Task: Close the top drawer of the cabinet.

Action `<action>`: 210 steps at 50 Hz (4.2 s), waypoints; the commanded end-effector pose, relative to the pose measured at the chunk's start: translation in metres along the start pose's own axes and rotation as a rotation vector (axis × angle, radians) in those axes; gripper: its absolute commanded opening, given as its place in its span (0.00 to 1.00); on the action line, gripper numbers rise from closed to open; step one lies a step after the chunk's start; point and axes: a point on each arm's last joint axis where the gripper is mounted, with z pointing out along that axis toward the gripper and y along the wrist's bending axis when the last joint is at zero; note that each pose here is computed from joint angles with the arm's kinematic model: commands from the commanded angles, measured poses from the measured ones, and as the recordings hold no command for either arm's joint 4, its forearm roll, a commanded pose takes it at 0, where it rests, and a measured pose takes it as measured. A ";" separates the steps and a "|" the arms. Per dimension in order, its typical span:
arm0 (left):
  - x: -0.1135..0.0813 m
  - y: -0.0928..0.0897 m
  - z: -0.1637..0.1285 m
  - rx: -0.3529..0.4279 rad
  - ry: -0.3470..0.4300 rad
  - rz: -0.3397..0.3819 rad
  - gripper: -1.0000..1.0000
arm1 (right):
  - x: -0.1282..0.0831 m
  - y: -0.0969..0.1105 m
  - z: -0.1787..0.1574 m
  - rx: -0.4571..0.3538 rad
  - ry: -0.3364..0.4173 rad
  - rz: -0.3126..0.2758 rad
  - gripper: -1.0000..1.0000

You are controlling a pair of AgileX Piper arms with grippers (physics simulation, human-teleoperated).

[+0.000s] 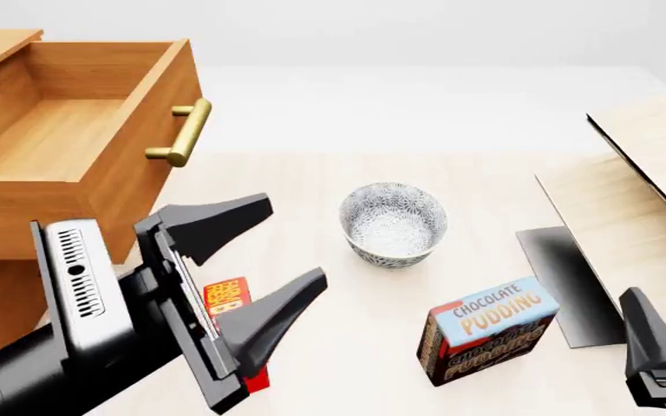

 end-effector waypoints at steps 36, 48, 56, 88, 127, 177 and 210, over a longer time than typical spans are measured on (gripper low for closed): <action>0.005 0.071 0.055 -0.277 0.062 -0.058 1.00 | 0.000 0.000 0.000 0.000 0.000 0.000 1.00; 0.003 0.075 0.053 -0.293 0.060 -0.075 1.00 | 0.000 0.000 0.000 0.000 0.000 0.000 1.00; 0.009 0.079 0.051 -0.313 0.071 -0.077 1.00 | 0.000 0.000 0.000 0.000 0.000 0.000 1.00; 0.007 0.100 0.038 -0.407 0.079 -0.071 1.00 | 0.000 0.000 0.000 0.000 0.000 0.000 1.00; 0.022 0.119 0.023 -0.506 0.108 -0.100 1.00 | 0.000 0.000 0.000 0.000 0.000 0.000 1.00; 0.017 0.137 0.007 -0.604 0.101 -0.094 1.00 | 0.000 0.000 0.000 0.000 0.000 0.000 1.00; 0.019 0.147 -0.003 -0.660 0.109 -0.090 1.00 | 0.000 0.000 0.000 0.000 0.000 0.000 1.00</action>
